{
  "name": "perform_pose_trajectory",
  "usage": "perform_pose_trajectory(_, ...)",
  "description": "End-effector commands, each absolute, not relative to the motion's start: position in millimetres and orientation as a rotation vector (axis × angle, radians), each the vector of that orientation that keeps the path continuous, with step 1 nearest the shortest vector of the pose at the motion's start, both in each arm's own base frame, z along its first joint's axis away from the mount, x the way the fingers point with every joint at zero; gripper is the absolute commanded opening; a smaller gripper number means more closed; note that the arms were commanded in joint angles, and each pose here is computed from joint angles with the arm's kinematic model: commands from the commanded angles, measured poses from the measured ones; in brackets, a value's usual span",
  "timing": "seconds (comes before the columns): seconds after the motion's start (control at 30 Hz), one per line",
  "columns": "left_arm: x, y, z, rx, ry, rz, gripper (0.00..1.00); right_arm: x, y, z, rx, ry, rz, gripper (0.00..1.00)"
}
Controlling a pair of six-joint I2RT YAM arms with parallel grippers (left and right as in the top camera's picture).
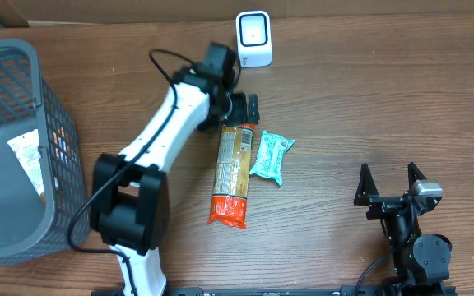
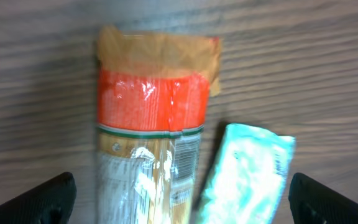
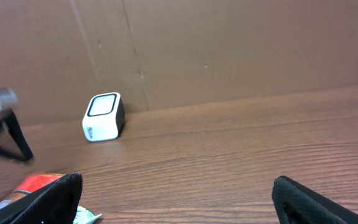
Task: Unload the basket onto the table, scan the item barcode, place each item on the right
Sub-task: 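Lift the snack bag out and place it beside the green packet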
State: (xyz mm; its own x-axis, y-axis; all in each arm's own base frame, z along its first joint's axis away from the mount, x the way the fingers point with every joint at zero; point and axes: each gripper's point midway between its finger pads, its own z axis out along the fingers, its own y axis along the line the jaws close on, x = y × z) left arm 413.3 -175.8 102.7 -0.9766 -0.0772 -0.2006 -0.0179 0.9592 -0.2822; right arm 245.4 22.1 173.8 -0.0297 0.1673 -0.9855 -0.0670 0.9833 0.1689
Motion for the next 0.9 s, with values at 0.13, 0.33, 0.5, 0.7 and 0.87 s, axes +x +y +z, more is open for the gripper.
perform_pose_trajectory(0.13,417.4,-133.4,271.5,-0.013,2.564,-0.405,1.0,245.5,21.9,172.1,0.076,1.586,0.183,1.0)
perform_pose_trajectory(0.33,390.4,-78.4,354.0,-0.095,2.348,-0.319,1.0,245.5,21.9,172.1,0.076,1.586,0.183,1.0)
perform_pose_trajectory(0.5,363.4,-9.2,383.7,-0.295,2.26,-0.215,1.0,245.5,21.9,172.1,0.076,1.586,0.183,1.0)
perform_pose_trajectory(0.7,328.5,104.1,390.1,-0.749,2.144,-0.083,1.0,245.5,21.9,172.1,0.076,1.586,0.183,1.0)
perform_pose_trajectory(0.87,302.4,172.3,393.4,-1.002,2.015,0.001,1.0,245.5,21.9,172.1,0.076,1.586,0.183,1.0)
